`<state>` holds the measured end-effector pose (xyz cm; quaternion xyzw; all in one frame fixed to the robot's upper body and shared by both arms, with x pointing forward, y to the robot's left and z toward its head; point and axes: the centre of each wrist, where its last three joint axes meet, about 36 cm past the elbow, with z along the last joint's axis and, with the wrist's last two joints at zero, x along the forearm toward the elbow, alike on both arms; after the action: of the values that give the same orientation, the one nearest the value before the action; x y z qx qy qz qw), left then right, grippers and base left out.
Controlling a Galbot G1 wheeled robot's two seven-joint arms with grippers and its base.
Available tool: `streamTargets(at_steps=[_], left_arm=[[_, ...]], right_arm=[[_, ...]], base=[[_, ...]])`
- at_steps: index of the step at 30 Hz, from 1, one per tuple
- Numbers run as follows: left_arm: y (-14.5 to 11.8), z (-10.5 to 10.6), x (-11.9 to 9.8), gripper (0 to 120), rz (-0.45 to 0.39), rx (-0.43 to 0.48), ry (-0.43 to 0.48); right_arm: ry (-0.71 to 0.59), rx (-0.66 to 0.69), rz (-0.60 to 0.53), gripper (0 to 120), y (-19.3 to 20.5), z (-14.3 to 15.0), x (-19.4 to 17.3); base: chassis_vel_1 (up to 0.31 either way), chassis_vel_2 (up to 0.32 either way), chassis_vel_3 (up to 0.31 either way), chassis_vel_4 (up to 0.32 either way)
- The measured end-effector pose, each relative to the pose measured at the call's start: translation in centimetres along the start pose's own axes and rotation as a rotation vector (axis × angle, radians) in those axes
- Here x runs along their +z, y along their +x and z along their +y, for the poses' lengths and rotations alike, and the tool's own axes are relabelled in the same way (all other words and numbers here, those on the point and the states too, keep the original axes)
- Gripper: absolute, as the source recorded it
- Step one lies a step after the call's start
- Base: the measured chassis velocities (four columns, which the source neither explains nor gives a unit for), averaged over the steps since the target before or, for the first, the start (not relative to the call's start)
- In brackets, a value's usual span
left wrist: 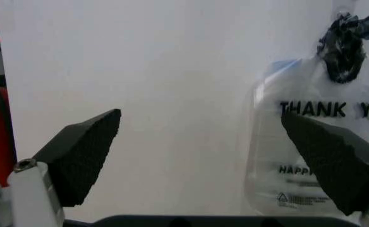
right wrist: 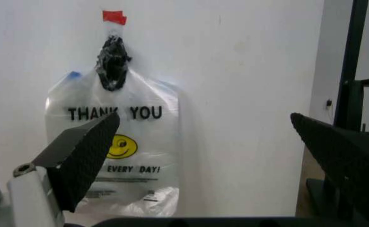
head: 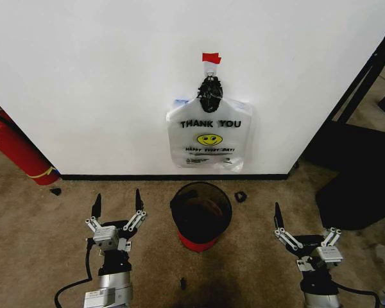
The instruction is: Pick up the garbage bag from the wall and place it over the trash bin.
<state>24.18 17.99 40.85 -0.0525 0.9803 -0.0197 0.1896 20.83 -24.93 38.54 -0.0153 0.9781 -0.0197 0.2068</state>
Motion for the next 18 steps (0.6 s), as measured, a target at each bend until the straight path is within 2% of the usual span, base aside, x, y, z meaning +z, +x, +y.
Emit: streamTargets(at_steps=[18], left_arm=[[0.21,-0.05,0.11,100,0.005,0.003,-0.006]], right_arm=[[-0.002,-0.001,0.008,100,0.21,0.2,0.3]], base=[[0.0,0.0,0.0,0.0]])
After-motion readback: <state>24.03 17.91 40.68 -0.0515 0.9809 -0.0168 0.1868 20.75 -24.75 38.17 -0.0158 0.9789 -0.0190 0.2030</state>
